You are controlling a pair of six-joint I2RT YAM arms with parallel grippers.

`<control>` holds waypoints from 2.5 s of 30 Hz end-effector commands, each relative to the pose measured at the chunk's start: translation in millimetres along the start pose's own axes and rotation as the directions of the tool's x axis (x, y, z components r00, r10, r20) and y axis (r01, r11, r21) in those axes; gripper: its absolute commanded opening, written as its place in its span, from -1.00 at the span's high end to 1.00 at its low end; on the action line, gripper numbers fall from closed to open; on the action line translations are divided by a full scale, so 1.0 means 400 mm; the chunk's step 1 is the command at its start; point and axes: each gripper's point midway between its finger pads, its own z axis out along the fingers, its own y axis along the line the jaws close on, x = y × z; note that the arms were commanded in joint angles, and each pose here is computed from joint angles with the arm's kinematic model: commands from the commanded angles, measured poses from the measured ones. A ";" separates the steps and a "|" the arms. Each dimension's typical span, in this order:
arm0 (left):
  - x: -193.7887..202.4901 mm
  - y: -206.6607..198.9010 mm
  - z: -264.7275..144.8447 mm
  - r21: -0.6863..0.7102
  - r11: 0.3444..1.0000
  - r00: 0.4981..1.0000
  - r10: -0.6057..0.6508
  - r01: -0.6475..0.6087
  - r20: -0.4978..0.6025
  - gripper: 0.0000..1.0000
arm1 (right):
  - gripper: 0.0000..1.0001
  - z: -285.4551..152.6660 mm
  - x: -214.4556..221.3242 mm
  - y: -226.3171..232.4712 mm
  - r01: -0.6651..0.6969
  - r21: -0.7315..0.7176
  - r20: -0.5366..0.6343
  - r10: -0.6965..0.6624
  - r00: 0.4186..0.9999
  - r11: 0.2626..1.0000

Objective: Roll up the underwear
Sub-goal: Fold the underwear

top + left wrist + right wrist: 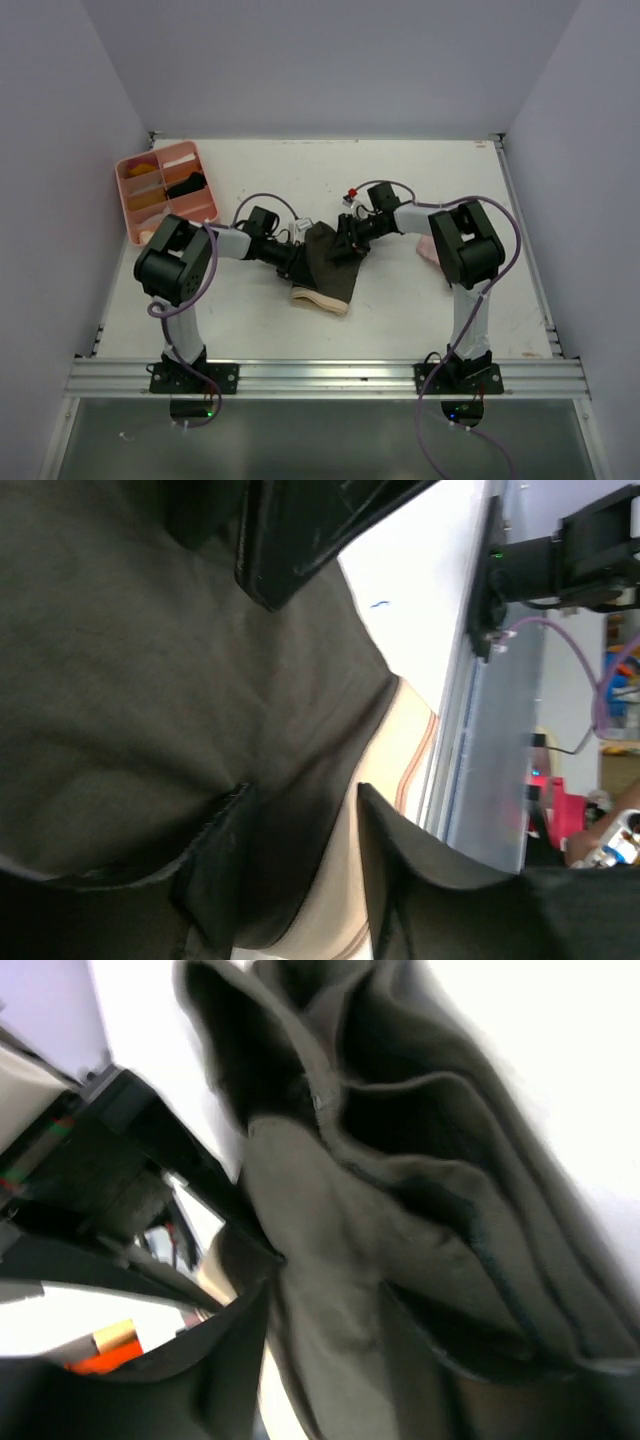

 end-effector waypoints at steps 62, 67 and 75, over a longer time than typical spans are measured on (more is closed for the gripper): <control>-0.461 -0.206 -0.266 0.169 0.937 0.892 0.220 -0.306 0.394 -1.00 | 0.12 -0.160 -0.029 0.326 0.289 -0.253 0.278 -0.217 0.936 0.923; -0.236 -0.143 -0.209 0.194 0.966 0.966 0.123 -0.169 0.228 -0.81 | 0.14 -0.120 -0.055 0.263 0.237 -0.221 0.233 -0.185 0.955 0.946; -0.022 -0.111 -0.157 0.293 0.956 0.998 -0.043 0.029 0.043 -0.67 | 0.14 -0.025 -0.051 0.126 0.108 -0.190 0.132 -0.084 0.988 0.976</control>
